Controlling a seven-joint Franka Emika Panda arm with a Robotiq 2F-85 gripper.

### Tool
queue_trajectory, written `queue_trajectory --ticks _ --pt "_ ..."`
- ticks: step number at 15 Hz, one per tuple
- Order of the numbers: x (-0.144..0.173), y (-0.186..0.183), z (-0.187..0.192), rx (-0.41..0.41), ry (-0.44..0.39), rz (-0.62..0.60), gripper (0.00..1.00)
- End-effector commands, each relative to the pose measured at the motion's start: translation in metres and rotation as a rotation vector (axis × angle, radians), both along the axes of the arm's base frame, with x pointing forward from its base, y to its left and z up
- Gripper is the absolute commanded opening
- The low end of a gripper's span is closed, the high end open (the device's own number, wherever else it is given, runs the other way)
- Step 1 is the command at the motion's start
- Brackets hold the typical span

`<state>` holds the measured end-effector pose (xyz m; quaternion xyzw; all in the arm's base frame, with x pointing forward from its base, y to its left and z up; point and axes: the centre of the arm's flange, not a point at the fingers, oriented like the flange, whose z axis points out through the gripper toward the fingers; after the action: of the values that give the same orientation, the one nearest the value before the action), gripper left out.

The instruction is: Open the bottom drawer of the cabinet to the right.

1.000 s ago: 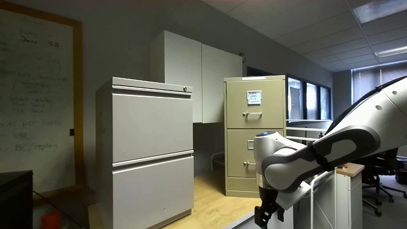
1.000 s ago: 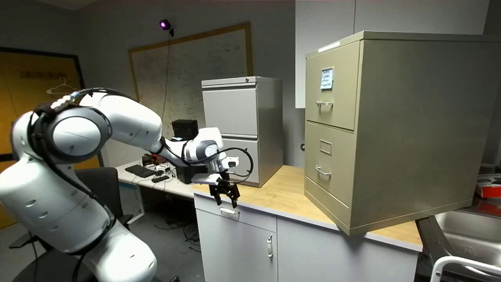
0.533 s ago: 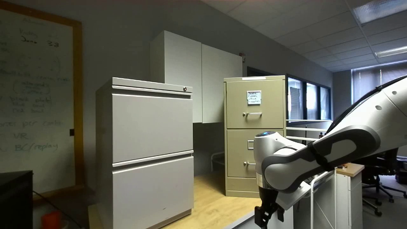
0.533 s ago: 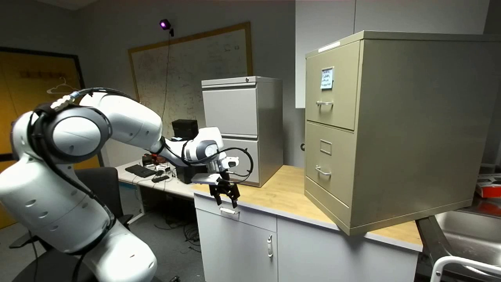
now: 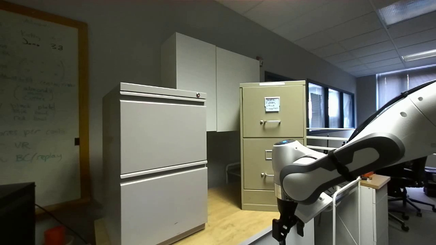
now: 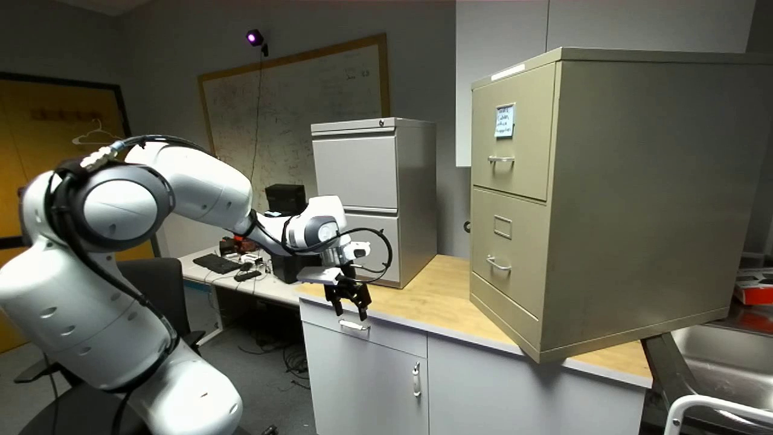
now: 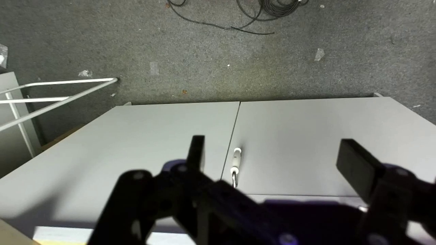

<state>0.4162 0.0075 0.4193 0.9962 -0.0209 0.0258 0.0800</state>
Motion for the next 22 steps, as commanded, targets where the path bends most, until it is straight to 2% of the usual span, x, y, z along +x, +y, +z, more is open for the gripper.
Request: queue_trajectory --ticks 1,6,13,19,22 --pt "0.024 -0.008 0.018 0.047 -0.036 -0.051 1.00" --pt "0.058 -0.048 0.053 0.191 -0.196 -0.202 1.00" --pt "0.112 -0.160 0.101 0.436 -0.382 -0.510 1.00" --pt "0.169 -0.235 0.117 0.676 -0.538 -0.763 1.00" --pt "0.186 -0.262 0.111 0.748 -0.575 -0.843 1.00"
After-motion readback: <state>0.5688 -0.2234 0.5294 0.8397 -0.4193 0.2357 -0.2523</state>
